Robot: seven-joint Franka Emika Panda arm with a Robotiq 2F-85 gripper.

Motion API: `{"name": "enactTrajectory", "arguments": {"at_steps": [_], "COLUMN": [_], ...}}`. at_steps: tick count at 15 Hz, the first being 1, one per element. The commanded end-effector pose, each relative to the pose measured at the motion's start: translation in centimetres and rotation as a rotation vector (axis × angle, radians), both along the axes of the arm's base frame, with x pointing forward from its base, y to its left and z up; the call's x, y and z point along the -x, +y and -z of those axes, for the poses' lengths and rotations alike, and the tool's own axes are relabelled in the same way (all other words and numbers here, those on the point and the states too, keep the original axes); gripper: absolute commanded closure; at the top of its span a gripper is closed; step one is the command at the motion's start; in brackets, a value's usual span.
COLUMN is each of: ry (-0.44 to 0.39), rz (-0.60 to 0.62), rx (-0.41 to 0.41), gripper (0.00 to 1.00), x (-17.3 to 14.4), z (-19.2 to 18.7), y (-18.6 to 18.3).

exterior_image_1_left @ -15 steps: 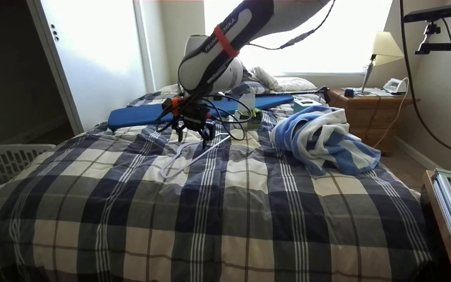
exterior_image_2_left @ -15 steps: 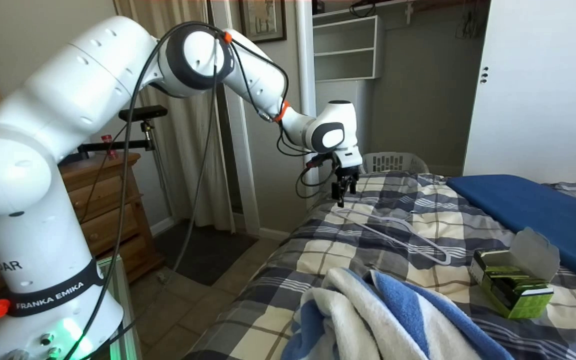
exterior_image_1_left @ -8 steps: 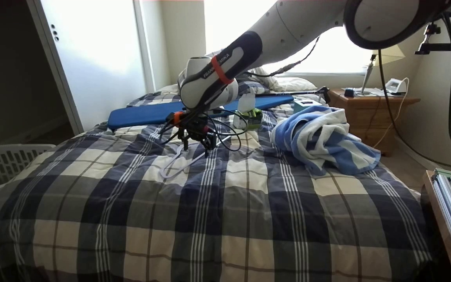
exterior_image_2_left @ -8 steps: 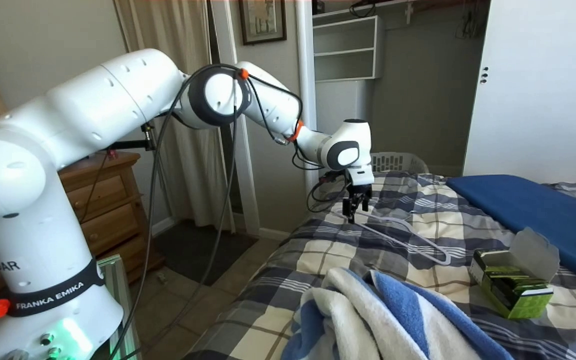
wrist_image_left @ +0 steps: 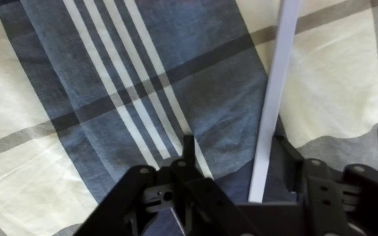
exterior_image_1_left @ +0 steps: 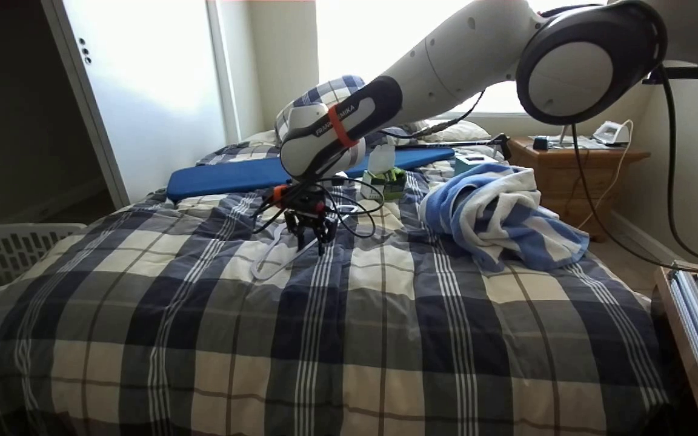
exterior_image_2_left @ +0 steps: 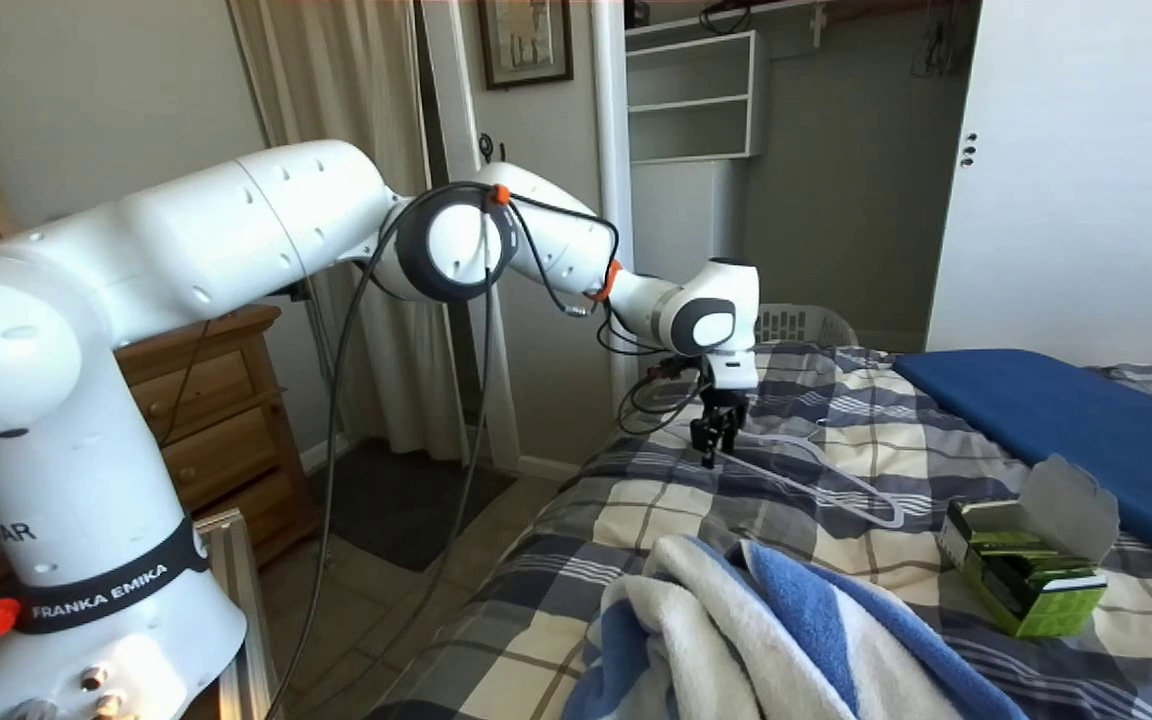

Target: Move the white hanger to the right side of the bed.

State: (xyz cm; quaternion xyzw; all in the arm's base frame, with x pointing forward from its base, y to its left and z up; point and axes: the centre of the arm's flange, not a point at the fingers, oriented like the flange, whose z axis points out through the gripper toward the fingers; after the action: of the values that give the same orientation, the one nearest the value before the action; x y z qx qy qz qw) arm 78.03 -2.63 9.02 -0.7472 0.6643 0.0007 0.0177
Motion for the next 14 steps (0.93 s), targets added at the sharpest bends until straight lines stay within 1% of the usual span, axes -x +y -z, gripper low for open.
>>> {"name": "enactTrajectory", "arguments": {"at_steps": [1, 2, 4, 5, 6, 7, 8, 11, 13, 14], "ry": [-0.001, -0.004, -0.006, -0.008, -0.005, 0.006, 0.022, 0.08, 0.115, 0.125], "rz": [0.012, 0.01, 0.008, 0.006, 0.007, 0.008, 0.012, 0.008, -0.006, -0.029], "rx": [-0.008, -0.009, -0.011, -0.011, -0.011, -0.008, -0.004, 0.002, 0.011, 0.025], "gripper": [0.24, 0.18, 0.13, 0.14, 0.39, 0.39, 0.43, 0.66, 0.79, 0.87], "x": [-4.0, -4.1, -4.4, -4.5, -4.5, -4.4, -4.1, -3.1, -2.0, -1.0], "z": [0.9, 0.8, 0.8, 0.7, 0.8, 0.8, 0.7, 0.5, 0.3, 0.0], "y": [0.0, 0.1, 0.2, 0.3, 0.4, 0.4, 0.5, 0.5, 0.4, 0.3]}}
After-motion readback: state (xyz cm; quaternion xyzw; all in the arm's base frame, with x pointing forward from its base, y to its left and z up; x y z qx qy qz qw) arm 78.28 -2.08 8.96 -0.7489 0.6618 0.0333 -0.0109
